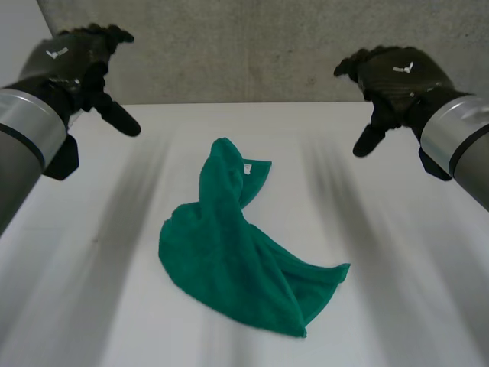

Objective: Fold the towel.

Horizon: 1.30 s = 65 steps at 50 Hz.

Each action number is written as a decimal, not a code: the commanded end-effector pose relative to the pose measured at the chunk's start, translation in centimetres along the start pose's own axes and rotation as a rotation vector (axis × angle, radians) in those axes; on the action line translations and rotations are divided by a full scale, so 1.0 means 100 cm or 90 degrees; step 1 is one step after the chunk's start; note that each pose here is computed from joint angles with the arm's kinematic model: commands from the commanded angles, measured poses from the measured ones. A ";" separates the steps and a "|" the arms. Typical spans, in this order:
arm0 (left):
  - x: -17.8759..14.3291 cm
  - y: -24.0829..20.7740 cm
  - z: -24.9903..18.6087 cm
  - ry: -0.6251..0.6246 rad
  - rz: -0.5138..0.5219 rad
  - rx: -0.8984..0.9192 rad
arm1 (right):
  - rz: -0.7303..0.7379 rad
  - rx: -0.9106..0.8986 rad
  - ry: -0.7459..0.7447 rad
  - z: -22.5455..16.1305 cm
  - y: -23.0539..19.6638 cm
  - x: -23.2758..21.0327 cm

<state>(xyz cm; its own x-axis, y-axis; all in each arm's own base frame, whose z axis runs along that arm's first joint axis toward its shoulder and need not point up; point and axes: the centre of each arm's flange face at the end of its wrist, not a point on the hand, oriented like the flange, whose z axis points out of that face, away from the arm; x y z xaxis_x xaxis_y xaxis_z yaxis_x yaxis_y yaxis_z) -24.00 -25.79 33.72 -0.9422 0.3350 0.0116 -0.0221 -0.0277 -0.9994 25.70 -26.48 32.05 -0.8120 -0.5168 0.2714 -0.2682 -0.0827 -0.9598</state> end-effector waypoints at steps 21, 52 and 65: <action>0.057 0.185 0.059 0.260 0.272 -0.160 | 0.198 -0.236 -0.175 -0.047 0.122 -0.117; 0.053 -0.002 0.093 0.018 0.154 0.318 | -0.033 0.308 0.053 0.010 -0.062 -0.062; 0.074 0.036 0.011 0.074 0.108 0.179 | -0.067 0.260 -0.019 0.015 -0.047 -0.079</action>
<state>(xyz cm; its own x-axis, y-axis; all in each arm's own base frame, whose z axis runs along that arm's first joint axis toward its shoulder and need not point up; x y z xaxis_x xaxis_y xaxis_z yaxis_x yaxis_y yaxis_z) -31.33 -29.31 36.43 -0.9419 0.3086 -0.1330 -0.0630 -0.5510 -0.8321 33.26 -23.52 39.22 -0.8533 -0.4051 0.3283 -0.0341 -0.5849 -0.8104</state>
